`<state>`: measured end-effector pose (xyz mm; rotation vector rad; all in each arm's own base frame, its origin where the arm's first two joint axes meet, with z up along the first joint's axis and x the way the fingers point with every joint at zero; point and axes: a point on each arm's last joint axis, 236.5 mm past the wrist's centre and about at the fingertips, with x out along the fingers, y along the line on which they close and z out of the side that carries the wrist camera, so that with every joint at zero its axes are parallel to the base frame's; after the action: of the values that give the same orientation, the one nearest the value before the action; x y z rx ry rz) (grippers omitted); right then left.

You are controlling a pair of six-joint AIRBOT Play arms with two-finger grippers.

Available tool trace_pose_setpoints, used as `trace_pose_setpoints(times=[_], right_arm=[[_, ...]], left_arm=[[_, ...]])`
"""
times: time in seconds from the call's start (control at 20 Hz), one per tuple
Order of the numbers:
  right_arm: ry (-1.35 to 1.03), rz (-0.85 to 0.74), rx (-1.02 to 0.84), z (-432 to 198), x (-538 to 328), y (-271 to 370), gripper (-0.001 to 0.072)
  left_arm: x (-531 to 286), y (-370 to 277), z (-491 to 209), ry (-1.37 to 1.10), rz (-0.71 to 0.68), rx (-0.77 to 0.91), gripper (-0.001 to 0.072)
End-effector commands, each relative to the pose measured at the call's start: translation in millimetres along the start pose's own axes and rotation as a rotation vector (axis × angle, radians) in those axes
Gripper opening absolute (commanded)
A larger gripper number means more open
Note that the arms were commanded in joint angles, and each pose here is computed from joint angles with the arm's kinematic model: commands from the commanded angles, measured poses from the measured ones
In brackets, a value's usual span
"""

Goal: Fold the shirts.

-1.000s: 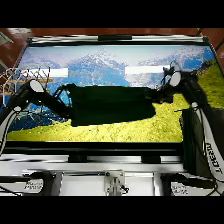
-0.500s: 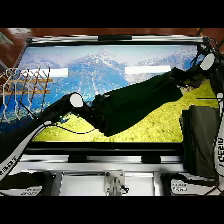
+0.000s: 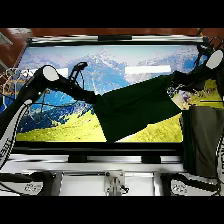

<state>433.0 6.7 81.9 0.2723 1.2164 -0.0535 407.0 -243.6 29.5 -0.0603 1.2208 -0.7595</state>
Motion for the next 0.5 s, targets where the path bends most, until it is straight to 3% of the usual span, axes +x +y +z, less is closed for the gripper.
trace_pose_setpoints(times=[0.0, 0.35, 0.4, 0.45], right_arm=[[0.155, 0.111, -0.053, -45, 9, 39, 0.0626], [0.481, 0.158, -0.154, -163, 44, 77, 0.0626], [0.492, 0.177, -0.149, -179, 49, 86, 0.0626], [0.495, 0.202, -0.137, -194, 53, 96, 0.0626]], left_arm=[[15, 46, 8, 0.018, 0.035, -0.062, 0.0685], [77, 37, 3, 0.059, 0.005, 0.004, 0.0657], [79, 35, 8, 0.043, 0.009, 0.014, 0.0622], [80, 33, 10, 0.033, 0.009, 0.017, 0.0459]])
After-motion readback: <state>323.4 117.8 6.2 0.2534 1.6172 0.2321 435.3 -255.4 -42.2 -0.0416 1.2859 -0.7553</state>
